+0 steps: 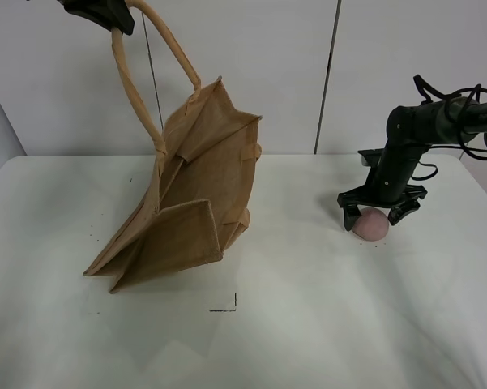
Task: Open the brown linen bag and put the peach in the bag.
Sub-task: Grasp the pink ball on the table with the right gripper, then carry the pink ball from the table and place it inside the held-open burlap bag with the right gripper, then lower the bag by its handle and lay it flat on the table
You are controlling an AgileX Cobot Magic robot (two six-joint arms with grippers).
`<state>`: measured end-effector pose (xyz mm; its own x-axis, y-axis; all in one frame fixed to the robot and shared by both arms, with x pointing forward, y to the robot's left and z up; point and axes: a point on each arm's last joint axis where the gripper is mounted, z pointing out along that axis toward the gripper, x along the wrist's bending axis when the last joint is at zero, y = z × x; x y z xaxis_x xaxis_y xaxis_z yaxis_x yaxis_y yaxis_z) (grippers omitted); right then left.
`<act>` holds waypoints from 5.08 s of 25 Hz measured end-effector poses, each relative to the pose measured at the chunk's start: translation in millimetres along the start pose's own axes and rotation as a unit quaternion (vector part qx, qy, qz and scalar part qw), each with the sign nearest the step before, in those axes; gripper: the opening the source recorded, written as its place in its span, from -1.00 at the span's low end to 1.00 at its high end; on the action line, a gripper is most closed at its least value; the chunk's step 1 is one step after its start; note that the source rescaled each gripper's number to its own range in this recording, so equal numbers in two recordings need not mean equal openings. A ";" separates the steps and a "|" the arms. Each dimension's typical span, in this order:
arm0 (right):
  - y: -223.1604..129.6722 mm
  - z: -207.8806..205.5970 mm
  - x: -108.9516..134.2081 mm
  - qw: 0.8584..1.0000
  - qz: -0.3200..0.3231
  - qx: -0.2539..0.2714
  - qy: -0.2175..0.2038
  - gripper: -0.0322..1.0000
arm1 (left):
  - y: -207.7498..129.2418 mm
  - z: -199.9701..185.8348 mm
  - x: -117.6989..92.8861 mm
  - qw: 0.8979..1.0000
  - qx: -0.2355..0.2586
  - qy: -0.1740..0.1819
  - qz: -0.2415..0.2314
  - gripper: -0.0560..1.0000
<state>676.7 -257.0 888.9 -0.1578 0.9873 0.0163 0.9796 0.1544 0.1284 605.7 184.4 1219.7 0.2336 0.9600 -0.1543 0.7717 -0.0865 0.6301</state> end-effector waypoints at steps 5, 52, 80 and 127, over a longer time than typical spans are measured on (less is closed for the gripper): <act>-1.3 0.0 0.6 1.000 0.003 0.007 0.003 0.10 | 0.0 0.0 0.0 1.000 0.000 0.000 0.000 -0.89; 42.1 -99.2 250.6 0.907 -0.278 -0.197 0.248 -0.93 | 0.0 0.0 -0.1 1.000 0.000 0.000 0.000 -0.89; 39.8 -92.1 243.7 0.915 -0.281 -0.163 0.237 1.00 | 0.0 0.0 -0.1 1.000 0.000 0.000 0.000 -0.89; -54.2 -177.7 -34.0 0.998 0.053 -0.039 0.002 1.00 | 0.1 0.0 -0.1 1.000 0.000 0.000 0.000 -0.89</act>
<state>606.8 -305.4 1057.6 -0.0539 0.9978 0.0379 0.9783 0.0452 0.2024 605.7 184.3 1219.7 0.2339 0.9598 -0.1551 0.7713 -0.0861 0.6306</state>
